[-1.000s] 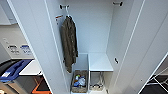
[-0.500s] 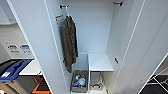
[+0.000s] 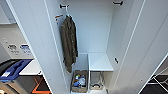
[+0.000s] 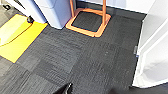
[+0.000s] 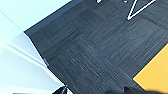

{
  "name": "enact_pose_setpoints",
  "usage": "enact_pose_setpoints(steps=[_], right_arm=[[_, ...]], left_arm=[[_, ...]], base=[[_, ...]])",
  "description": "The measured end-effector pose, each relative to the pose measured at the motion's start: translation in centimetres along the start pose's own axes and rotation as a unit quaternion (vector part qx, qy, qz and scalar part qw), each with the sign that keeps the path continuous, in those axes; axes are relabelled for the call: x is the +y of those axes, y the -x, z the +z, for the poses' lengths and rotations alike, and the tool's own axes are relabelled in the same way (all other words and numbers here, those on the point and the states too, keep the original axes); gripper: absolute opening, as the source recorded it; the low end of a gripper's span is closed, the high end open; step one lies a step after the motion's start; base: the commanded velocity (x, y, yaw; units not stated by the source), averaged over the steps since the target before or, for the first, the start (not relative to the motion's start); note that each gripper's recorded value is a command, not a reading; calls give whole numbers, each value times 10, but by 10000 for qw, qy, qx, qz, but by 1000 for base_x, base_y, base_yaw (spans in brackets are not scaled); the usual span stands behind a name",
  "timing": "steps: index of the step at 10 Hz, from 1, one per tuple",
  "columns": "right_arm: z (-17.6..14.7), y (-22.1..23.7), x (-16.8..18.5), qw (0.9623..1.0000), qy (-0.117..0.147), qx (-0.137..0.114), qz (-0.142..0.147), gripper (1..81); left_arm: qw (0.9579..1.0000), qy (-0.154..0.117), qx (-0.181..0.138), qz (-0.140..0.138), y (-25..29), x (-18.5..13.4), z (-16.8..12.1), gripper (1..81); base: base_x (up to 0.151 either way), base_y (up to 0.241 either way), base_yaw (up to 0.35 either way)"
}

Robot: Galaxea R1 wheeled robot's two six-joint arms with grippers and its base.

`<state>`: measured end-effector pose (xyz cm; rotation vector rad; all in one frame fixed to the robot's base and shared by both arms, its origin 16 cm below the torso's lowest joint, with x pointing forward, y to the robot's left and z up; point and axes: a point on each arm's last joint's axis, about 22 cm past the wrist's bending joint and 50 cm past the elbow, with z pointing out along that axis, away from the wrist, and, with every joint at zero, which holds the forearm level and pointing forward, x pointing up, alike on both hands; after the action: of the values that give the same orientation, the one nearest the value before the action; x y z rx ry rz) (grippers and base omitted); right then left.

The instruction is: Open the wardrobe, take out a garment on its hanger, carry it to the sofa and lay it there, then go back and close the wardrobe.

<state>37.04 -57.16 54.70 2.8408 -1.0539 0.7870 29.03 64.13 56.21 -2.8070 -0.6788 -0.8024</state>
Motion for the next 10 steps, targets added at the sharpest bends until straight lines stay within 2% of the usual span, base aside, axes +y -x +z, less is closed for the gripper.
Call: enact_pose_setpoints(steps=[1, 2, 4, 6, 7, 8, 10], right_arm=[[-1, -17, -8, 9997, -84, 87, 199, 811], [-1, -19, -15, 9991, -166, 62, 390, 811], [0, 0, -43, 9953, -437, -201, 843, 811], [-1, -3, -68, 9872, -641, -303, 1432, 811], [-2, -9, -72, 9834, -690, -302, 1652, 811], [-4, -8, -74, 9799, -721, -351, 1827, 811], [-5, -1, -95, 9755, -889, -480, 1954, 811]], left_arm=[[9998, 92, 149, -74, -25, 16, 4, 811], [9992, 171, 325, -180, -56, 29, 7, 811], [9977, 363, 352, -457, -98, 62, 11, 811], [9953, 717, -6, -656, -96, 110, 15, 811], [9924, 943, -243, -758, -86, 138, 15, 811], [9886, 1172, -433, -844, -79, 167, 13, 811], [9804, 1564, -595, -1042, -81, 221, 9, 811]], base=[[0, 0, 0], [0, 0, 0], [0, 0, 0], [0, 0, 0], [0, 0, 0], [0, 0, 0], [0, 0, 0]])
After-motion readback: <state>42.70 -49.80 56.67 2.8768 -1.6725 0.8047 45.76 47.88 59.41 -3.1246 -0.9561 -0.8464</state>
